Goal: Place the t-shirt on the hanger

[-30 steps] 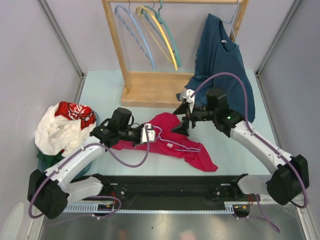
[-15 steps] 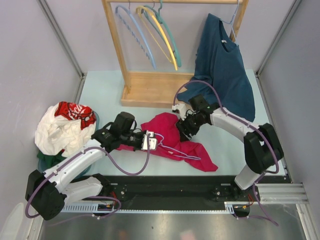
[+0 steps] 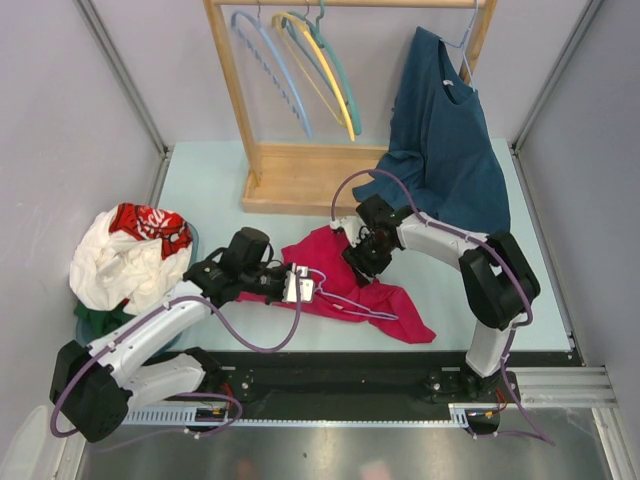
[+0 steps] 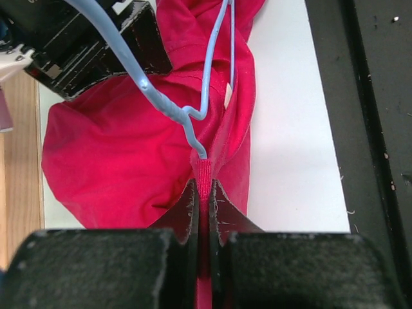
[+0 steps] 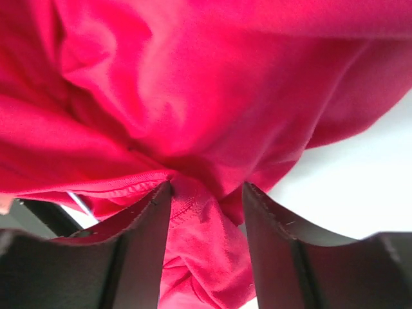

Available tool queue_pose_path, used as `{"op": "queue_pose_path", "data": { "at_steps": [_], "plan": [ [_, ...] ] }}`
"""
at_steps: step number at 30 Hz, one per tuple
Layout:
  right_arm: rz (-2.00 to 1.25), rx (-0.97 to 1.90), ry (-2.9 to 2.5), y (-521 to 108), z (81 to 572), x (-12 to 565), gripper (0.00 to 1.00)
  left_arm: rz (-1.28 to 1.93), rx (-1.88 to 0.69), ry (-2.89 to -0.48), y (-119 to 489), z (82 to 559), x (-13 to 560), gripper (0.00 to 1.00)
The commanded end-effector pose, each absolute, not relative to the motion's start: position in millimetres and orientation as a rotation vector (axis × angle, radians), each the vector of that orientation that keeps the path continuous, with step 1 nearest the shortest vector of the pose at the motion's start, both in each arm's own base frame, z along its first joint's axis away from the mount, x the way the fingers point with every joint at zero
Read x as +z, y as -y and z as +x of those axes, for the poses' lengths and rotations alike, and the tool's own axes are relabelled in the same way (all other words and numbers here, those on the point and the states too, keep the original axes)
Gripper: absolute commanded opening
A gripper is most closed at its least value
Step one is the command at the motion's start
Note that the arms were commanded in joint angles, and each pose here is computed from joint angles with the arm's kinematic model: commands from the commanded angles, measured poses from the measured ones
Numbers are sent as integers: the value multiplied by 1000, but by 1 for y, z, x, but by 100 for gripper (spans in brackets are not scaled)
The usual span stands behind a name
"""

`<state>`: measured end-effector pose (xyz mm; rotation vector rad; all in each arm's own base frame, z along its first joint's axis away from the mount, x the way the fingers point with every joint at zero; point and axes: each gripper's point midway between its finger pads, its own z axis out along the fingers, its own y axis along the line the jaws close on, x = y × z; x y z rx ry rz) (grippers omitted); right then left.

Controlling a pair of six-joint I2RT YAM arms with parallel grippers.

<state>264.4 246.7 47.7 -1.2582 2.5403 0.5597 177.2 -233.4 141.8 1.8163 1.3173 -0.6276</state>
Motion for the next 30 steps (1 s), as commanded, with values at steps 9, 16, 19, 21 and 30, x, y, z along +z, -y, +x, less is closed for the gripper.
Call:
{"op": "queue_pose_path", "data": {
  "at_steps": [9,16,19,21,30],
  "plan": [
    [-1231,522,-2559,-245,265,59,20,1780,-607,-1302,235,180,147,0],
    [-1203,551,-2539,-251,265,74,0,1768,-599,-1306,236,182,150,0],
    [-1175,529,-2535,-237,266,81,0,1672,-623,-1392,232,195,157,0],
    [-1123,530,-2546,-220,269,83,0,1570,-681,-1460,229,205,168,0],
    [-1010,576,-2410,-179,262,123,0,1413,-650,-1551,211,235,168,0]
  ]
}}
